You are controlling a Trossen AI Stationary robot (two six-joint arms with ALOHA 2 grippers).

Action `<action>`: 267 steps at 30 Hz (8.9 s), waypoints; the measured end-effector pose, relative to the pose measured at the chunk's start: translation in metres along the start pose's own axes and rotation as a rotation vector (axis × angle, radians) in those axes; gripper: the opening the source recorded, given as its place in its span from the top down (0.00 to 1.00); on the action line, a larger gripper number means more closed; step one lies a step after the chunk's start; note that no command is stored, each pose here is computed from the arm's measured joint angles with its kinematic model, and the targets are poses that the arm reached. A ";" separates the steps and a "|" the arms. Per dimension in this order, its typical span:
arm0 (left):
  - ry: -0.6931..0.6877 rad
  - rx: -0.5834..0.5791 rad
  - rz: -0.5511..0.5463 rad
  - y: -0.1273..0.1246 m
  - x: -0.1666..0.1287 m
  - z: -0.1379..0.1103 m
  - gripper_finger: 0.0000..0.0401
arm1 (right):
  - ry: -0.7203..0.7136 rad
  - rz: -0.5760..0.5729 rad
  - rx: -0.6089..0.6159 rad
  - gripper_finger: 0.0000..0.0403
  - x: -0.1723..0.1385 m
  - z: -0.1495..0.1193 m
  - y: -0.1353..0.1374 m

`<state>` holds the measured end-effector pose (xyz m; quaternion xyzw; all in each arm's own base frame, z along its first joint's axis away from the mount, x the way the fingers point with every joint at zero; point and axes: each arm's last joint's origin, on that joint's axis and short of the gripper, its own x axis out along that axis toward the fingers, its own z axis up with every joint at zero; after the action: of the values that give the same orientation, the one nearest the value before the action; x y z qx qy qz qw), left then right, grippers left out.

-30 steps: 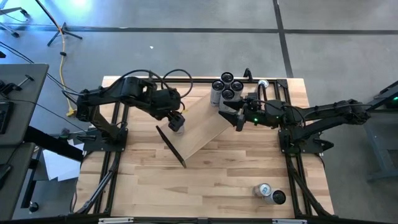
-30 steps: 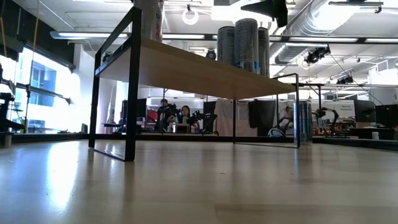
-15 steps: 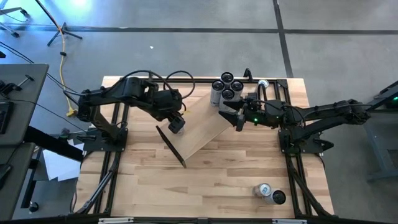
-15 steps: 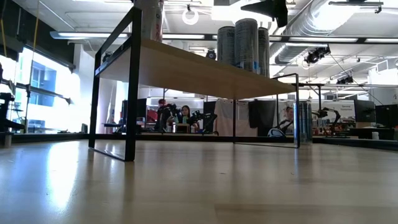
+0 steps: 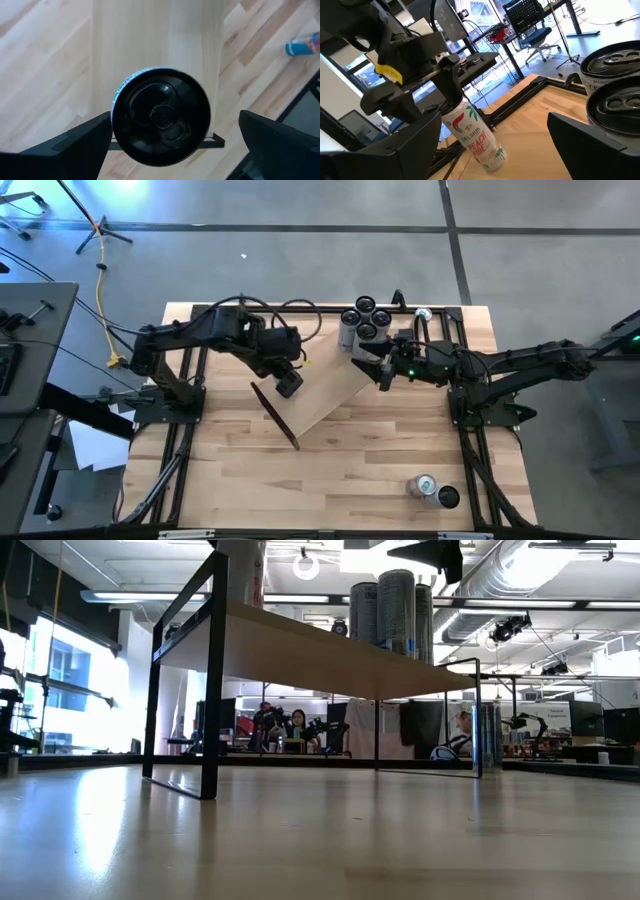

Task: Place canned beverage on shelf
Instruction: Put the top white-pink soda can on the shelf

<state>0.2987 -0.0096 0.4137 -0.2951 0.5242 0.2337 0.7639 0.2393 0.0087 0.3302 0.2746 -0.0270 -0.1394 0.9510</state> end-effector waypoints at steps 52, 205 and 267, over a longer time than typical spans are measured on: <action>-0.023 -0.138 0.036 -0.002 0.005 0.002 0.42 | 0.011 -0.007 -0.005 0.13 0.000 -0.001 -0.001; -0.127 0.777 -0.020 0.023 -0.005 0.029 0.26 | -0.006 -0.036 -0.005 0.13 0.000 -0.001 -0.002; -0.214 0.471 0.056 0.021 0.006 0.045 0.42 | -0.002 -0.040 0.003 0.13 0.000 -0.001 -0.002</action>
<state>0.3164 0.0376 0.4167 -0.0680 0.4881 0.1560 0.8560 0.2390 0.0077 0.3281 0.2766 -0.0227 -0.1589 0.9475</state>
